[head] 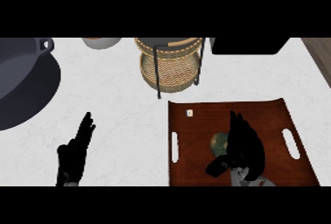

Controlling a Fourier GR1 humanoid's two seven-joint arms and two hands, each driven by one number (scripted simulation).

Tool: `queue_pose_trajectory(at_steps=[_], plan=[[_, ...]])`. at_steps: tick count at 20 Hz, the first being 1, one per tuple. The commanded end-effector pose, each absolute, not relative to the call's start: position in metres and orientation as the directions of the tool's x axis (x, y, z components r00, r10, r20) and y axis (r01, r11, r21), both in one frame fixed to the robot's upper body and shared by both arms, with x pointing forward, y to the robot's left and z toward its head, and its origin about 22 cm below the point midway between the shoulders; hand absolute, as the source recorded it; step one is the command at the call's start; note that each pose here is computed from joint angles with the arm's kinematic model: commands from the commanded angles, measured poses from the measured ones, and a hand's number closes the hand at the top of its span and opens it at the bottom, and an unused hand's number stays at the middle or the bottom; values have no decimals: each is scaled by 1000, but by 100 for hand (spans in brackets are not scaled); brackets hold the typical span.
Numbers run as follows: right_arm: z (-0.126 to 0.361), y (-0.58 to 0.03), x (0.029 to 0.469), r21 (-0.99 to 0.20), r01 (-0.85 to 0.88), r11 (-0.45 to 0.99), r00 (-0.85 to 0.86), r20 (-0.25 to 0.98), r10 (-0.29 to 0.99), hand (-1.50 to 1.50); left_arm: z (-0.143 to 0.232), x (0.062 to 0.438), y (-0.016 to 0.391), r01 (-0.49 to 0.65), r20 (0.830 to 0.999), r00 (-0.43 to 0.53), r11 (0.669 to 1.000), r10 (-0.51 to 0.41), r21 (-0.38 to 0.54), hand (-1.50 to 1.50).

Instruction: Pick the squash from the tray and place it in the tiered basket

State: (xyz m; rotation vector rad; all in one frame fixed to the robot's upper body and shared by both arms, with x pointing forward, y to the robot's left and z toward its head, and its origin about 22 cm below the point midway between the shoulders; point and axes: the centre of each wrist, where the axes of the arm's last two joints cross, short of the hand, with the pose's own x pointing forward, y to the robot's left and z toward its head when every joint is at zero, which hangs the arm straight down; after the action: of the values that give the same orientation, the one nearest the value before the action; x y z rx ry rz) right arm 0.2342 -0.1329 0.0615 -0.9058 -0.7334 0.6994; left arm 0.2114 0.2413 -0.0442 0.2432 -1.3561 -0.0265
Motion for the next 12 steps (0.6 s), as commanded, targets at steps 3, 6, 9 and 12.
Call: queue_pose_trajectory(at_steps=[3, 6, 9, 12], plan=[[52, -137, 254, -843, -296, 449, 674, 148, 724, -150, -58, 211, 244, -134, 949, 272, 971, -157, 199, 0], [53, -129, 244, -842, -305, 446, 675, 140, 725, -150, -50, 210, 244, -126, 952, 264, 973, -155, 194, 0], [46, -143, 240, -829, -312, 464, 675, 150, 722, -150, -65, 208, 248, -144, 950, 279, 972, -142, 187, 0], [49, -137, 234, -827, -326, 458, 680, 131, 721, -150, -50, 209, 239, -132, 951, 276, 974, -140, 182, 0]])
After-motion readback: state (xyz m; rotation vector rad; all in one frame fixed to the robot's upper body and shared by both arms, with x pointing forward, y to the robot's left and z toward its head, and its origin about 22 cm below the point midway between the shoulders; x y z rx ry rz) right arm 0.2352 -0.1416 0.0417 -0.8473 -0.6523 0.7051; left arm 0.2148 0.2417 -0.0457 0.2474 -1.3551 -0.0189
